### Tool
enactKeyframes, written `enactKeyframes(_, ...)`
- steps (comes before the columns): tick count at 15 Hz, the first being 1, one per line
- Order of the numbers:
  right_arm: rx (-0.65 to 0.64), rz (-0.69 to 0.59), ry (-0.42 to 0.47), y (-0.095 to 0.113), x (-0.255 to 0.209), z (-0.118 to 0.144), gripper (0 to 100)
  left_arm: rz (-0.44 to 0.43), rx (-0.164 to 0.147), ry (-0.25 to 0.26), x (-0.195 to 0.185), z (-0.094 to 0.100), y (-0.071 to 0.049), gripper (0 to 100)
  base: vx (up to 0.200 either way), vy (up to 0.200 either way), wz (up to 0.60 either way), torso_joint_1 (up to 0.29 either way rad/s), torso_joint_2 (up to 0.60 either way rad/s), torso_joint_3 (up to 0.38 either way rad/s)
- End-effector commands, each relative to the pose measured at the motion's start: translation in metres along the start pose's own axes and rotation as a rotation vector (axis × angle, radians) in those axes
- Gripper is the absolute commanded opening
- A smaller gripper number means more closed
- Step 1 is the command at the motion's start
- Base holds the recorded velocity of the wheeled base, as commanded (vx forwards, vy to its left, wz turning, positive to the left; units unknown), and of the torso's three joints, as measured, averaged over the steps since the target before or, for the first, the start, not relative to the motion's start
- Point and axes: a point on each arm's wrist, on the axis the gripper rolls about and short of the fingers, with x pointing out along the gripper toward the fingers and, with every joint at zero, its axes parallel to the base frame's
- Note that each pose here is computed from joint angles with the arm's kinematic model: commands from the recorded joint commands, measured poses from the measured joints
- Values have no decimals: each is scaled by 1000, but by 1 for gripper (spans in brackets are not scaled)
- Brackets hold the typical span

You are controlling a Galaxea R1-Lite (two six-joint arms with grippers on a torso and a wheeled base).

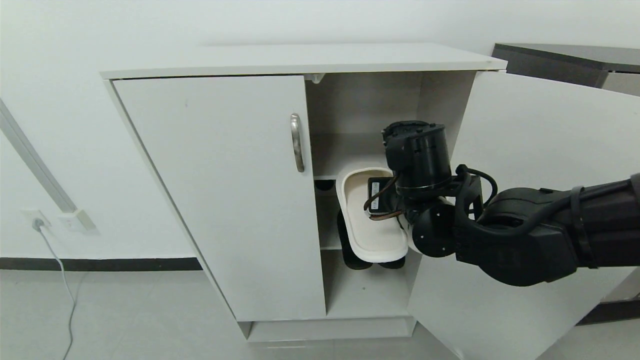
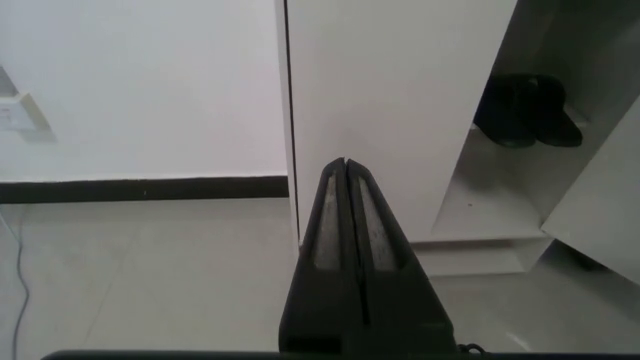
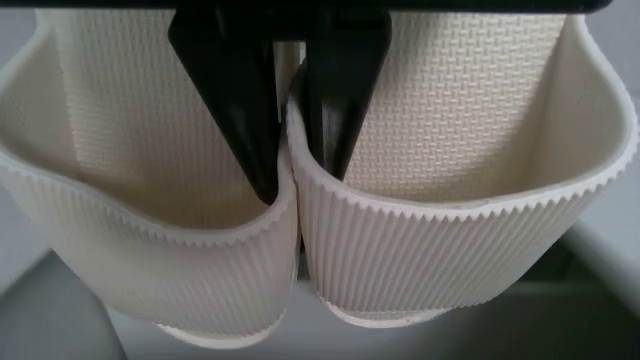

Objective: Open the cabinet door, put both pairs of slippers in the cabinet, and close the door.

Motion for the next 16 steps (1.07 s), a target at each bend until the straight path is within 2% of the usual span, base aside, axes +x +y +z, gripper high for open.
enactKeyframes(1,0,3,-1,1,0,0,0,0,0,1,0,0,0,0,200,0,0,7,-2,-7)
enactKeyframes(6,-15,-2,5,3,6,-5,0,0,0,1,0,0,0,0,200,0,0,-1,0,2)
enactKeyframes(16,-28,-21,-29,8,69,4,0,0,0,1,0,0,0,0,0,0,0,0,0,0)
